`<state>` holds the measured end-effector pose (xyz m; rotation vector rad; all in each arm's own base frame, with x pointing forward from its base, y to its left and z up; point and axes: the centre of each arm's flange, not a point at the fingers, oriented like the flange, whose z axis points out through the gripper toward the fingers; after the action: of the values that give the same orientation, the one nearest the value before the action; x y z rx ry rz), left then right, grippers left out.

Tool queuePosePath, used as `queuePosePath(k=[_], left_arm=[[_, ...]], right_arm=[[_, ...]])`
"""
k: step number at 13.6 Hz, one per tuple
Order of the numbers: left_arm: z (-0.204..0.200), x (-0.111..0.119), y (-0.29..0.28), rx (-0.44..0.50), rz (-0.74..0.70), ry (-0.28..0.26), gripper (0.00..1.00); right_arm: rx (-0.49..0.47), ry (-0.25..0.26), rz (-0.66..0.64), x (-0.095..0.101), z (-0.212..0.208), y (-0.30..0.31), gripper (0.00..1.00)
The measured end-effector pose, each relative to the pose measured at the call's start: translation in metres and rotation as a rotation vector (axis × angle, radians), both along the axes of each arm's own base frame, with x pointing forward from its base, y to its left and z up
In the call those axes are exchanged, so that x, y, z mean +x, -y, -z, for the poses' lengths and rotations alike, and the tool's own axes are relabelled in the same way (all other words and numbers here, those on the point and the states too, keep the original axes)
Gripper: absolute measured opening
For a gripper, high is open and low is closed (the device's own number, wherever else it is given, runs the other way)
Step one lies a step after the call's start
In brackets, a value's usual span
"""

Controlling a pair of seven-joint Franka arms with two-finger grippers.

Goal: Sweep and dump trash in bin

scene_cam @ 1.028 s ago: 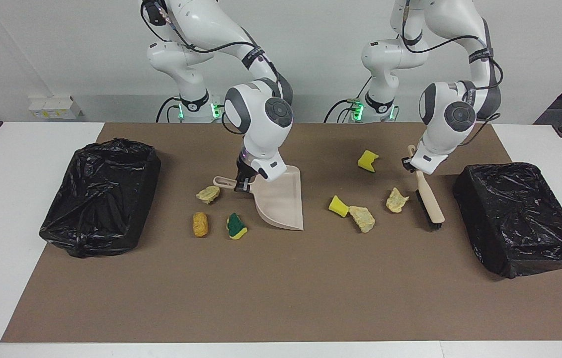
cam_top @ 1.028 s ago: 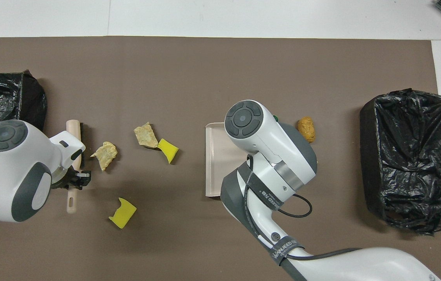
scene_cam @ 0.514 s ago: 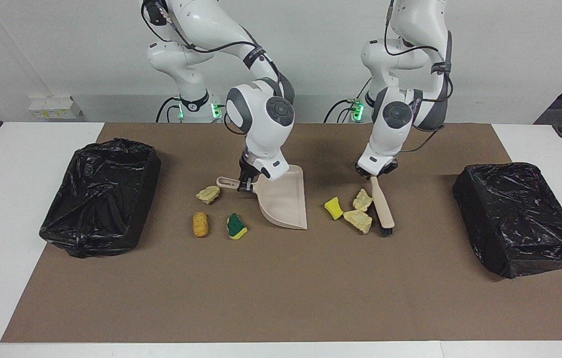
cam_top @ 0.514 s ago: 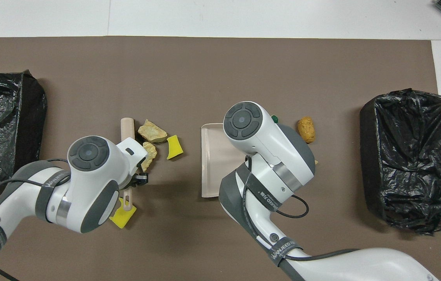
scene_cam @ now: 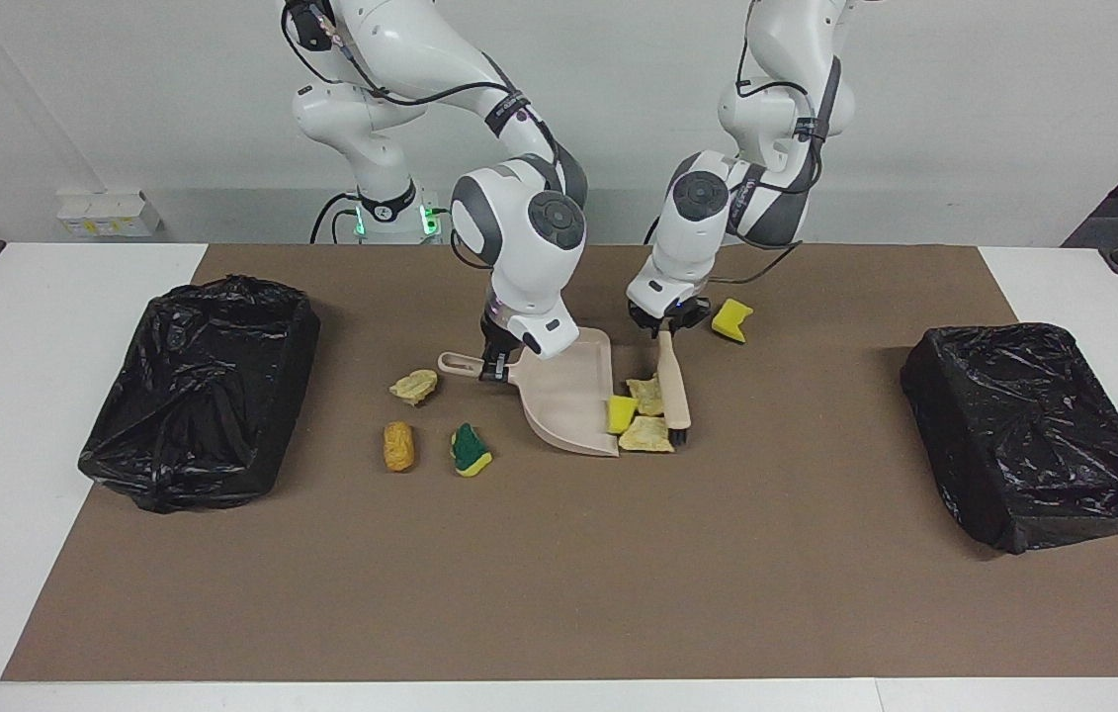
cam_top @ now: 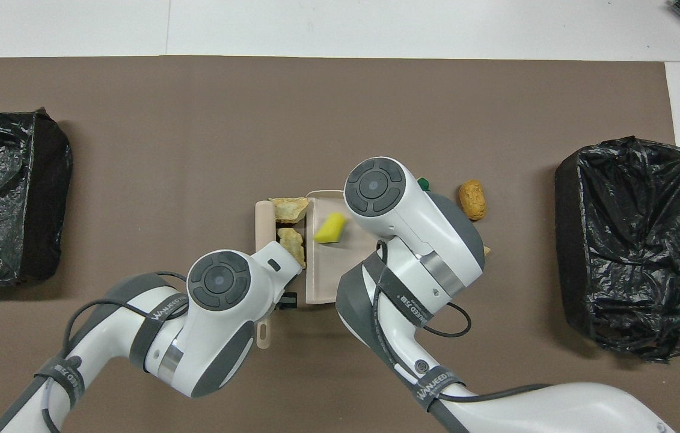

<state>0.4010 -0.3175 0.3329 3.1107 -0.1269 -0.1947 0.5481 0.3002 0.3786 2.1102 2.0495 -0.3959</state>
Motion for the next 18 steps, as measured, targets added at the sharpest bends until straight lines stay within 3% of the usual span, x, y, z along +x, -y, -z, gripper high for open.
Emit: queuePosePath(k=[4, 6, 9, 10, 15, 18], left_arm=[[-0.006, -0.034, 0.047, -0.069, 0.025, -0.034, 0.26], [-0.018, -0.039, 0.058, -0.061, 0.044, -0.058, 0.26], [-0.054, -0.043, 0.057, 0.032, 0.074, -0.185, 0.26], [-0.064, -0.046, 0.055, 0.059, 0.078, -0.204, 0.26], [-0.084, -0.078, 0.033, 0.241, -0.084, -0.267, 0.26], [-0.07, -0.095, 0.008, 0.338, -0.237, -0.258, 0.26]], right_arm=[[-0.001, 0.001, 0.006, 0.0, 0.001, 0.0, 0.32], [-0.002, 0.0, 0.006, -0.001, 0.001, 0.0, 0.32], [-0.001, -0.001, 0.007, -0.001, 0.002, 0.001, 0.32], [0.0, -0.001, 0.007, 0.0, 0.002, 0.001, 0.32], [0.0, -0.002, 0.007, -0.001, 0.004, 0.001, 0.32], [0.0, -0.002, 0.007, -0.001, 0.004, 0.001, 0.32]])
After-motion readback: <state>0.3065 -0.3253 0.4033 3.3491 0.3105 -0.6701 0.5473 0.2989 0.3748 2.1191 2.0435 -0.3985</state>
